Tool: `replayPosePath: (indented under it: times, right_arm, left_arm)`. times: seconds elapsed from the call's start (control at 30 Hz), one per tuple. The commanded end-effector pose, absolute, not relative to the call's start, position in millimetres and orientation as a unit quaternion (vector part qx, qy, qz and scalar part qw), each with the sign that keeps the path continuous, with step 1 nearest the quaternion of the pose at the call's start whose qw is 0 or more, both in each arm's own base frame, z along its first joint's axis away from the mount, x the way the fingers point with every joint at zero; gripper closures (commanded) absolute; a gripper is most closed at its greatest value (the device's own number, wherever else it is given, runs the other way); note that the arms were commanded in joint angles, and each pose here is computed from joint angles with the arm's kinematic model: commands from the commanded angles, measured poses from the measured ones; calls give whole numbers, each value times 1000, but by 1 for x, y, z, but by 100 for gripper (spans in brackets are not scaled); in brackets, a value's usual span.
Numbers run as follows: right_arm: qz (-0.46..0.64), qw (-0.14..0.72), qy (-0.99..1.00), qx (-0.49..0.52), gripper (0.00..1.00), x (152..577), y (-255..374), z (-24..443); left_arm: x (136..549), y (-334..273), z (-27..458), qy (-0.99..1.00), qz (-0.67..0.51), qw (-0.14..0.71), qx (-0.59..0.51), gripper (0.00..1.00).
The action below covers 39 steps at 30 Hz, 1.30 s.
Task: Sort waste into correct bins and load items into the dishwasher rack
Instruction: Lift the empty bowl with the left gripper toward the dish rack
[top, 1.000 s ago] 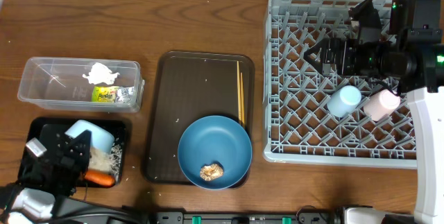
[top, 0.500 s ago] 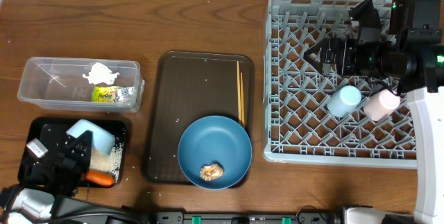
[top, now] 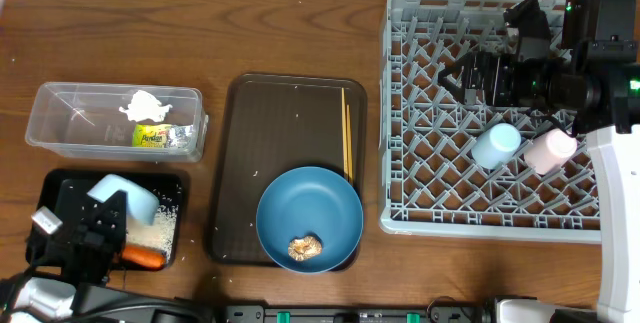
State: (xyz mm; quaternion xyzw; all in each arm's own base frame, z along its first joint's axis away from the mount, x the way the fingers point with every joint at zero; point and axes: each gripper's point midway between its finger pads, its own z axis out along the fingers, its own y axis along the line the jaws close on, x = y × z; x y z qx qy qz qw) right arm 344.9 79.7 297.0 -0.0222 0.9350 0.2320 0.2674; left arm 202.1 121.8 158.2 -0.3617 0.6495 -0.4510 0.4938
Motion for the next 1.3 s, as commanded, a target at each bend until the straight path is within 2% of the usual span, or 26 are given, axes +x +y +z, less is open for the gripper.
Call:
replayPosePath:
  times: [0.0,0.07,0.13,0.2,0.27,0.37,0.6,0.73,0.87,0.97,1.13,1.27]
  right_arm:
    - [237,268,934,-20,1,346,83,298]
    - [237,269,933,-21,1,346,83,299]
    - [237,270,933,-21,1,346,83,299]
    - [237,272,932,-21,1,347,83,300]
    - [237,272,932,-21,1,347,83,300]
    - [237,274,932,-21,1,348,83,300]
    - [237,274,932,-21,1,348,83,300]
    - [237,276,931,-22,1,349,83,301]
    - [240,278,930,-14,1,351,83,302]
    - [250,275,928,16,1,353,84,304]
    - [252,287,924,27,1,359,81,308]
    - [250,298,920,47,1,365,71,311]
  left_arm:
    - [202,125,160,645,-451,496,-367,94]
    - [202,121,169,611,-491,482,-391,94]
    - [203,123,162,641,-459,492,-368,94]
    - [202,116,164,612,-498,458,-409,94]
    - [201,113,156,656,-457,471,-373,94]
    - [199,110,152,643,-476,437,-410,94]
    - [202,83,170,675,-477,439,-352,94]
    - [213,70,204,706,-469,450,-283,94]
    - [233,45,253,709,-488,485,-156,94]
    - [252,20,270,723,-505,468,-67,94]
    - [286,-51,296,714,-550,420,107,94]
    - [323,-111,311,710,-544,415,170,94]
